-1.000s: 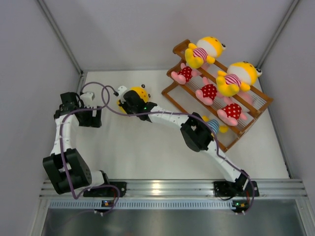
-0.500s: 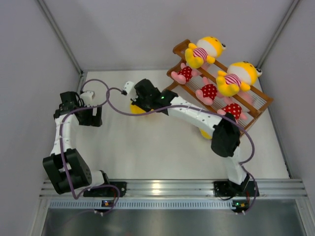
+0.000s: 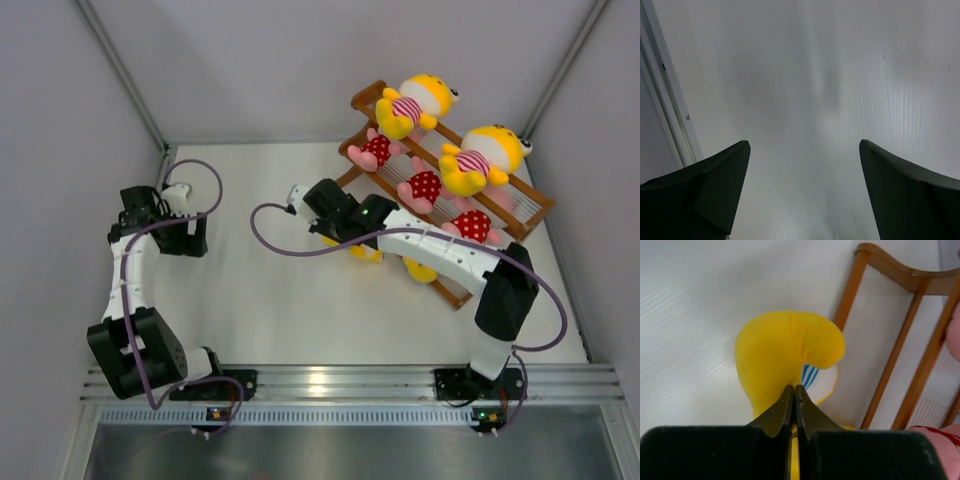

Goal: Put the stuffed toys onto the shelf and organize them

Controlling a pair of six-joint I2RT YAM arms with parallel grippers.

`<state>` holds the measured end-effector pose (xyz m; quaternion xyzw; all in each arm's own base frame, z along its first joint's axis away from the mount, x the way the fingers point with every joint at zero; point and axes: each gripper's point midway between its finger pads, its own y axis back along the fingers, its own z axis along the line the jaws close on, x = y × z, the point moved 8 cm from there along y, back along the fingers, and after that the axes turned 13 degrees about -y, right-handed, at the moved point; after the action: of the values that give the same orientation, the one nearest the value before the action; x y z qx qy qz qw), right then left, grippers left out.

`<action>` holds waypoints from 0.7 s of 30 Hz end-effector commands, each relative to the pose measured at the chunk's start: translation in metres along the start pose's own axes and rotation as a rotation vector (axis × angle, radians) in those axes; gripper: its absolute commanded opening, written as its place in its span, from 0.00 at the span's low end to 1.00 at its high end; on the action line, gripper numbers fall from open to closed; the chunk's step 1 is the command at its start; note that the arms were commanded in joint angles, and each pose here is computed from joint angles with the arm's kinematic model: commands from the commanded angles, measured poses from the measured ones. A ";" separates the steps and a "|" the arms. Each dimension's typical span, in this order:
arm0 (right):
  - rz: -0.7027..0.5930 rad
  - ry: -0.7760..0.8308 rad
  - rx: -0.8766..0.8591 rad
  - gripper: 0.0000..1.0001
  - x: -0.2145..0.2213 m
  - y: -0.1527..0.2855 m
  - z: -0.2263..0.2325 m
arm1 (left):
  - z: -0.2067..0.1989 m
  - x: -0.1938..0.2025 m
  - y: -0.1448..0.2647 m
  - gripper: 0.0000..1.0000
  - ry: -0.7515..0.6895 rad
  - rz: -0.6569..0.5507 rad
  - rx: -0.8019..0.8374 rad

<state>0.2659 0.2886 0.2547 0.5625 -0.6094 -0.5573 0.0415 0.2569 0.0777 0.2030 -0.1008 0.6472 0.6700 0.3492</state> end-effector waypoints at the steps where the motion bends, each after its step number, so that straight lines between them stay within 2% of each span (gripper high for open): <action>1: -0.032 0.024 -0.130 0.00 0.006 0.004 0.031 | 0.006 -0.018 0.014 0.96 -0.020 -0.099 -0.033; 2: -0.004 0.043 -0.192 0.00 0.017 -0.005 0.047 | 0.006 -0.018 0.015 0.96 -0.020 -0.102 -0.033; 6: -0.048 0.054 -0.294 0.00 0.029 -0.019 0.096 | 0.005 -0.017 0.015 0.96 -0.025 -0.098 -0.034; 10: -0.081 -0.002 -0.294 0.00 0.035 -0.027 0.109 | 0.005 -0.015 0.016 0.97 -0.033 -0.094 -0.041; 11: -0.083 -0.010 -0.280 0.05 0.039 -0.027 0.108 | 0.005 -0.015 0.016 0.97 -0.034 -0.092 -0.040; 12: -0.089 -0.024 -0.274 0.13 0.039 -0.027 0.108 | 0.005 -0.015 0.016 0.97 -0.035 -0.091 -0.037; 13: -0.099 -0.029 -0.267 0.27 0.039 -0.026 0.108 | 0.005 -0.014 0.017 0.97 -0.038 -0.090 -0.036; 16: -0.096 -0.039 -0.249 0.48 0.043 -0.022 0.105 | 0.004 -0.015 0.018 0.97 -0.039 -0.096 -0.030; 21: -0.064 -0.062 -0.189 0.58 0.059 -0.023 0.102 | 0.002 -0.015 0.018 0.97 -0.036 -0.105 -0.015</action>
<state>0.1893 0.3155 0.1453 0.5493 -0.5450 -0.6223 0.1184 0.2552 0.0746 0.2095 -0.1079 0.6461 0.6624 0.3635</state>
